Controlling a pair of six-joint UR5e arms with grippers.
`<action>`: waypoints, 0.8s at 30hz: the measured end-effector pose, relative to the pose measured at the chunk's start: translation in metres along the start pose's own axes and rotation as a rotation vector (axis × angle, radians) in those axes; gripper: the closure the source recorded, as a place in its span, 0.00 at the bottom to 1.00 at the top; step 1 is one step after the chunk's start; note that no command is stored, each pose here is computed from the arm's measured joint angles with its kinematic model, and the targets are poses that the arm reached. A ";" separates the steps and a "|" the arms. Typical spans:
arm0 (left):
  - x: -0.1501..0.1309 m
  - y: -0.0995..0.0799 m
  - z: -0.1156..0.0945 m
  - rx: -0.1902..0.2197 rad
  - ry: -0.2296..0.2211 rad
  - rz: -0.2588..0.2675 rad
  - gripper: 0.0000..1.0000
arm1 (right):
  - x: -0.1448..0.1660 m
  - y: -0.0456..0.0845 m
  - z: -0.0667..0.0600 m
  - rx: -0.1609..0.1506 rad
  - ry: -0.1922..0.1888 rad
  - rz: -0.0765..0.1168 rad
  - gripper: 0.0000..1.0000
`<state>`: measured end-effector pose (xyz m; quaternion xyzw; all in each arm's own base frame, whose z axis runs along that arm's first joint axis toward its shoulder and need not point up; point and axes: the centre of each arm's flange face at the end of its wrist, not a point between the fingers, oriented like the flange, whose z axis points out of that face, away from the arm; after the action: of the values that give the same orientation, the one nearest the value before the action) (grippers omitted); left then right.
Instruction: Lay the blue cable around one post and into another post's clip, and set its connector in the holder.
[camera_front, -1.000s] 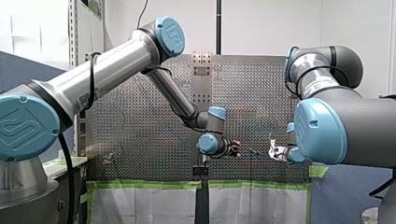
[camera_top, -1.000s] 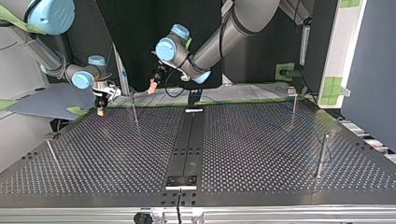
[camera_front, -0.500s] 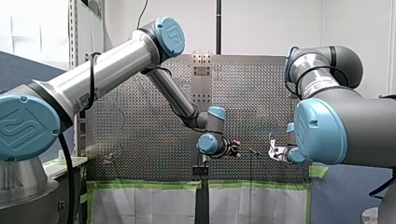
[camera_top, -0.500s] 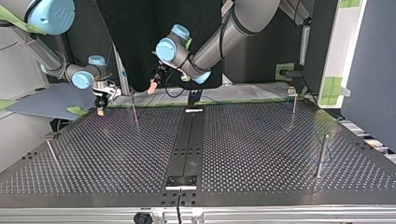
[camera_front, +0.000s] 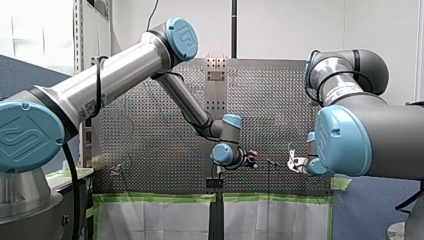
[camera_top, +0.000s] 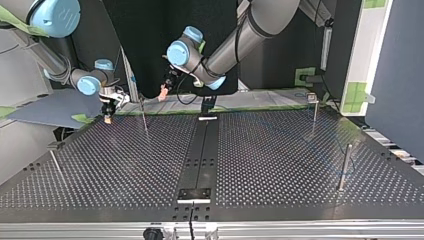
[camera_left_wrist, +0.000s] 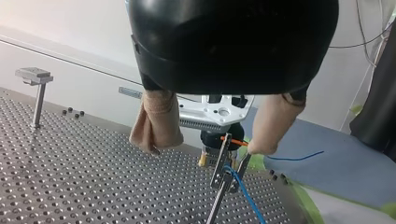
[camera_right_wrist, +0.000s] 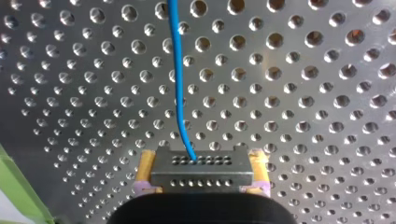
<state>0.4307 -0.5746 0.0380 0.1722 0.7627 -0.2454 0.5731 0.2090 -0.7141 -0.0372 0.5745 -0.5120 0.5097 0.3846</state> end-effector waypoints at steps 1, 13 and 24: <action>0.000 0.000 0.000 0.000 0.000 0.000 0.00 | 0.000 0.000 0.000 0.000 0.000 0.000 0.96; -0.001 0.001 0.000 -0.001 -0.002 -0.002 0.00 | -0.001 0.003 0.000 -0.003 0.001 0.002 0.96; -0.001 0.002 0.001 -0.003 -0.001 -0.002 0.00 | -0.001 0.003 0.000 -0.004 0.002 0.002 0.96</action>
<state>0.4329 -0.5731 0.0386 0.1704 0.7630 -0.2447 0.5735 0.2062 -0.7149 -0.0382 0.5729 -0.5132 0.5096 0.3857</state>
